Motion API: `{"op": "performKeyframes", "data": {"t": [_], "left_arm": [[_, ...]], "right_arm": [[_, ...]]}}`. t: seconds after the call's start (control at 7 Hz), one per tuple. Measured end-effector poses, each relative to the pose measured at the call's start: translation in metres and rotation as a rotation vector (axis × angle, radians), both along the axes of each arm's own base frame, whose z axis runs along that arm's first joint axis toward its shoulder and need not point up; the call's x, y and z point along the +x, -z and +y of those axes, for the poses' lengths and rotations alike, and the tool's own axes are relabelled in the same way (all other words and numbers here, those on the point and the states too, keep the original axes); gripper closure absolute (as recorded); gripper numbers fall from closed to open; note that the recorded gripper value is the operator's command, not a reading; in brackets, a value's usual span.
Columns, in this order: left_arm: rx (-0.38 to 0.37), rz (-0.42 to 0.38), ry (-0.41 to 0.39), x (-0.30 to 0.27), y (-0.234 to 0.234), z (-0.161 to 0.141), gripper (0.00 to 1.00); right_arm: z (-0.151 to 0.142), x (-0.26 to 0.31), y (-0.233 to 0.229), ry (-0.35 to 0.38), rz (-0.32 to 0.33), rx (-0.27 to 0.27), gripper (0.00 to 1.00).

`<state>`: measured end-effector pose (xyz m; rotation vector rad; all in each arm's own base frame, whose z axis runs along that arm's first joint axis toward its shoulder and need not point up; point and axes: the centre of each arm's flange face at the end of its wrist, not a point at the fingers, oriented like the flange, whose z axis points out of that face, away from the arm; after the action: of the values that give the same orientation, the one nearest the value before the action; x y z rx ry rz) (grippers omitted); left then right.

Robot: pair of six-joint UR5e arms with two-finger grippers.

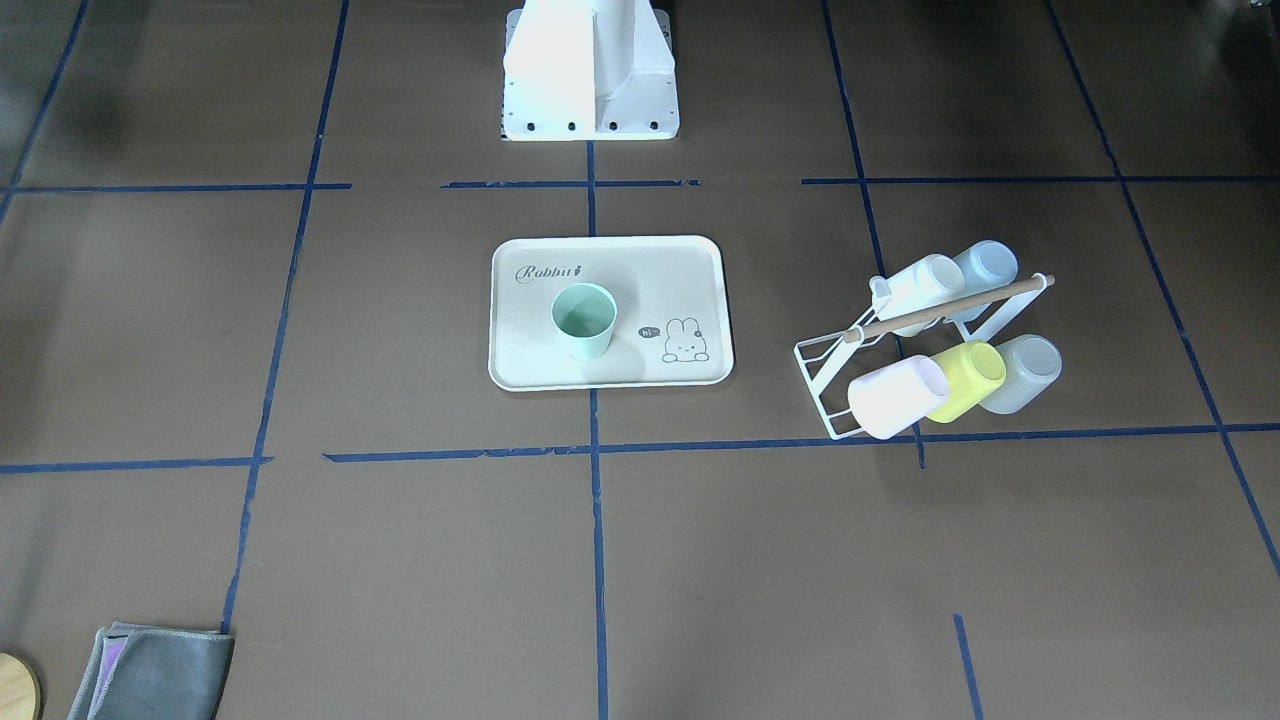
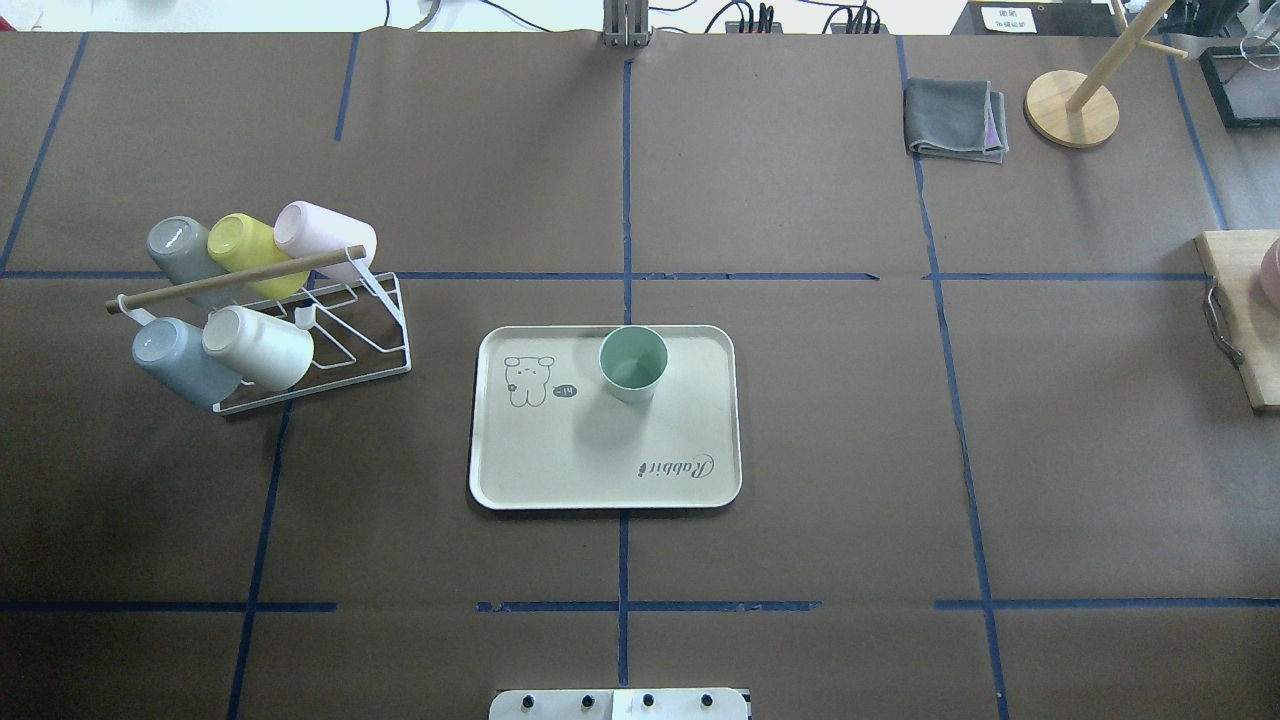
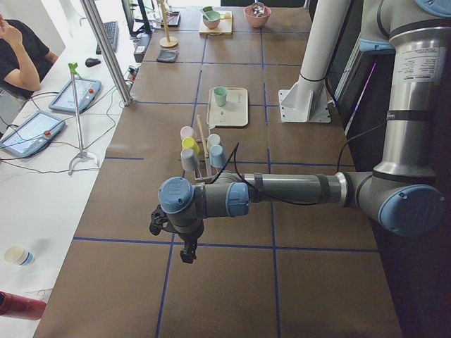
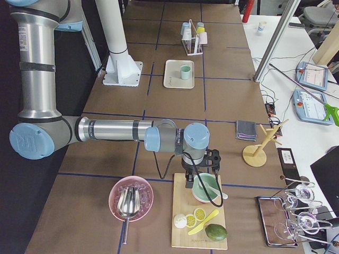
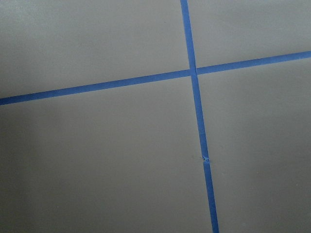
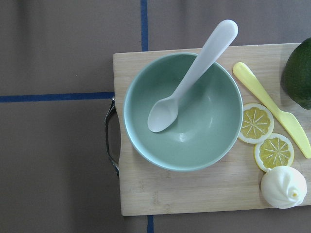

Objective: Pick up and place green cup on tray

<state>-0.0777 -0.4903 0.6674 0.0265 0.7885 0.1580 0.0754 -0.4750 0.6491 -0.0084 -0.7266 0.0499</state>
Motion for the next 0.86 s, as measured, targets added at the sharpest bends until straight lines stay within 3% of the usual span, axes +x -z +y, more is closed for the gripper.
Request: {"op": "performKeyframes", "data": {"t": [0.86], "left_arm": [[0.002,-0.002,0.0,-0.0002,0.001,-0.0013,0.0]], "right_arm": [[0.0028,0.0039,-0.008,0.035,0.017,0.021,0.0]]}}
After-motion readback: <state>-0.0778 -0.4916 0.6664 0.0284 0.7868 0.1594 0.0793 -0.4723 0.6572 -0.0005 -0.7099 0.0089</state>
